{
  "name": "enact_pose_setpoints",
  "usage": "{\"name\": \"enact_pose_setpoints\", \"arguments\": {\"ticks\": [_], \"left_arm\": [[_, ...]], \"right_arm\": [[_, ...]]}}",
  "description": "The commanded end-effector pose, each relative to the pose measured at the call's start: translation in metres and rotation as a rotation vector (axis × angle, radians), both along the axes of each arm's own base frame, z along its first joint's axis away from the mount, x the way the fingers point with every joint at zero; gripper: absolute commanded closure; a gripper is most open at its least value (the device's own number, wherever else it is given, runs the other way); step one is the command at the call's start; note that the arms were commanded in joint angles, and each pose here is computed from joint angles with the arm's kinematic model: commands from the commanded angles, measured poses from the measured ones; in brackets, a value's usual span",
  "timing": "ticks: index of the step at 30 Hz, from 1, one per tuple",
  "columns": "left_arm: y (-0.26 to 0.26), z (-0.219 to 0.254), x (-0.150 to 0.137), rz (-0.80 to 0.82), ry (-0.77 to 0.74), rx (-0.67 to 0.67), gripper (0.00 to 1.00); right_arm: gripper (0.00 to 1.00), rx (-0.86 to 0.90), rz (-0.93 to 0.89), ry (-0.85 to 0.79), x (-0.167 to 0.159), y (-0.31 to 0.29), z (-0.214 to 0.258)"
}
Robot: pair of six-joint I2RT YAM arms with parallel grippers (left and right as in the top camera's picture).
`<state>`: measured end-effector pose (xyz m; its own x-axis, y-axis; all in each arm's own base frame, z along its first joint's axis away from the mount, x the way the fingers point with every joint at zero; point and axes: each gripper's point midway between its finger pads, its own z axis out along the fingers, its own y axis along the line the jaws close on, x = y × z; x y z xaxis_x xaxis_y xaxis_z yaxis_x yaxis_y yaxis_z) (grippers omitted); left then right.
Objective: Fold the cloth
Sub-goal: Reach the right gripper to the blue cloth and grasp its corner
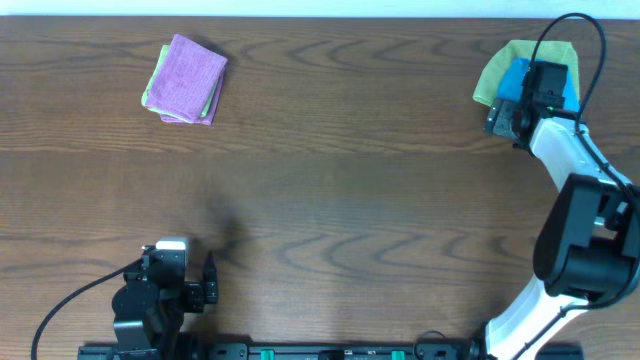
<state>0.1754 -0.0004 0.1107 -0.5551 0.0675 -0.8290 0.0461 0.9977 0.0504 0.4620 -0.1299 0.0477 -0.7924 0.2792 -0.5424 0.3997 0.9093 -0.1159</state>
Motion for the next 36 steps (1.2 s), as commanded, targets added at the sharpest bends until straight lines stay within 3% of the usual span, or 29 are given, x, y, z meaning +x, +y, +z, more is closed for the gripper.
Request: {"name": "enact_pose_setpoints", "arguments": {"ticks": [1, 19, 30, 33, 36], "left_arm": [[0.001, -0.001, 0.0, -0.006, -0.001, 0.016, 0.05], [0.001, -0.001, 0.0, -0.006, -0.001, 0.016, 0.05], [0.001, -0.001, 0.0, -0.006, -0.001, 0.016, 0.05], [0.001, -0.001, 0.0, -0.006, -0.001, 0.016, 0.05], [0.001, -0.001, 0.0, -0.006, -0.001, 0.016, 0.05]], "right_arm": [[0.12, 0.007, 0.004, -0.008, 0.007, -0.003, -0.004], [0.17, 0.057, 0.034, -0.033, 0.023, 0.002, -0.035], [0.29, 0.075, 0.04, -0.004, 0.021, 0.005, -0.056], [0.38, 0.073, 0.04, -0.011, 0.023, 0.005, -0.055], [0.62, 0.073, 0.04, -0.014, 0.023, 0.005, -0.055]]}}
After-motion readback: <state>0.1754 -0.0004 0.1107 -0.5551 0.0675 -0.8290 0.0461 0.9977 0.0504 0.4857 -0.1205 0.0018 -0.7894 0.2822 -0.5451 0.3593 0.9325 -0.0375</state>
